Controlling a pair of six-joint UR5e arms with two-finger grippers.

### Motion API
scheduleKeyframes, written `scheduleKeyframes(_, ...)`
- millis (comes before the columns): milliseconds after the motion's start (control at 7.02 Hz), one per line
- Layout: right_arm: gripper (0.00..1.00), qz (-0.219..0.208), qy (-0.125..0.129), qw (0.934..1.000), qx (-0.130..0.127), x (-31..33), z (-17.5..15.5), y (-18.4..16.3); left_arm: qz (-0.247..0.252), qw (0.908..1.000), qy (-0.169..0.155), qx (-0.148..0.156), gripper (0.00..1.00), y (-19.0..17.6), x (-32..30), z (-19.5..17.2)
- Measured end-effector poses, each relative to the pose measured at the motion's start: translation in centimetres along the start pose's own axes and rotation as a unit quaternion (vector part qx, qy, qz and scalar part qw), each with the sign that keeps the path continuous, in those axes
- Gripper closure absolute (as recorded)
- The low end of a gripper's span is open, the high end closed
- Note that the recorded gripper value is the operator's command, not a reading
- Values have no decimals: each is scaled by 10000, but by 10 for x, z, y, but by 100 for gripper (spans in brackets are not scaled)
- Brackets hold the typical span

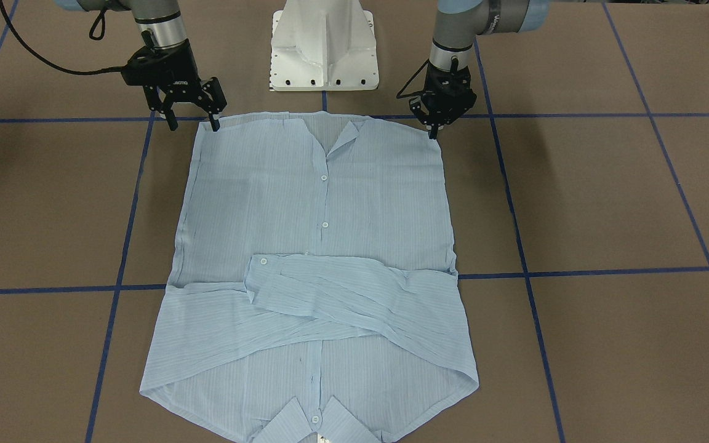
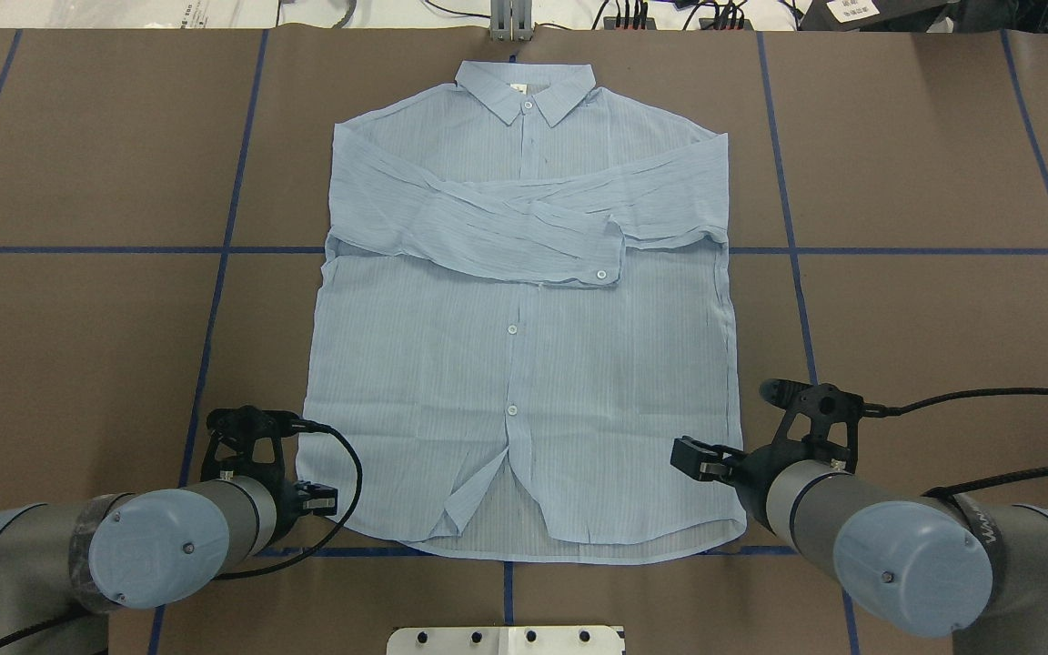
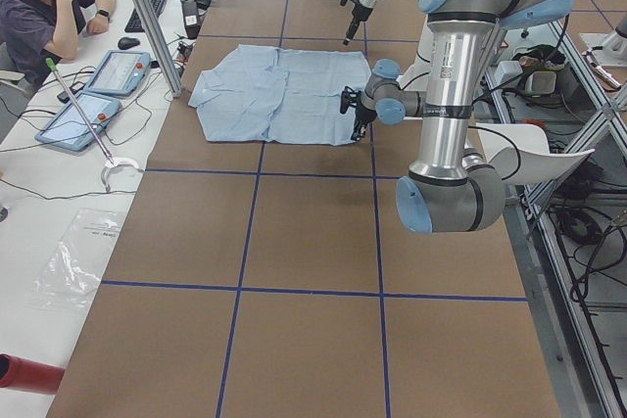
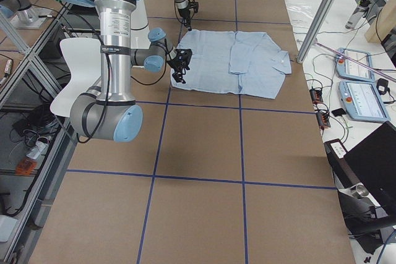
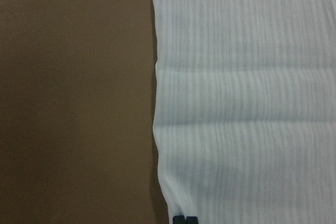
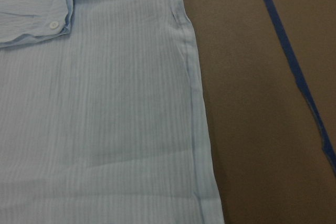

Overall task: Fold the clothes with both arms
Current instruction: 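Lower both grippers and grasp the two hem corners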

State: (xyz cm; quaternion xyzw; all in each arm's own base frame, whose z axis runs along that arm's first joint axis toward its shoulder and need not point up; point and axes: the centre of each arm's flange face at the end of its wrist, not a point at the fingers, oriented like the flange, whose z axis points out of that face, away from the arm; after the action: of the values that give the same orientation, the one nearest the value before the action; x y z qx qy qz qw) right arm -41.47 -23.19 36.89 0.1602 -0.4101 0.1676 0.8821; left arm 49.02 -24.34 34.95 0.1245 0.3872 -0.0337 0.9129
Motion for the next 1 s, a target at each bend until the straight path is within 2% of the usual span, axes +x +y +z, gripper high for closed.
scheduleKeyframes(143,27,-96,91,9999,53,14,4,9,5,10000,4,-4,100,1,0,0)
scheduleKeyframes(285,29,-148,140,9998,36,21,6,21,11,10000,13,-4,100,1,1,0)
scheduleKeyframes(570,29,-133,76,9999,3,19,5,50,16,10000,48,5,100,2,3,-3)
scheduleKeyframes(998,29,-208,25,9998,5,13,10,71,0,9999,113,37,100,-1,5,-11)
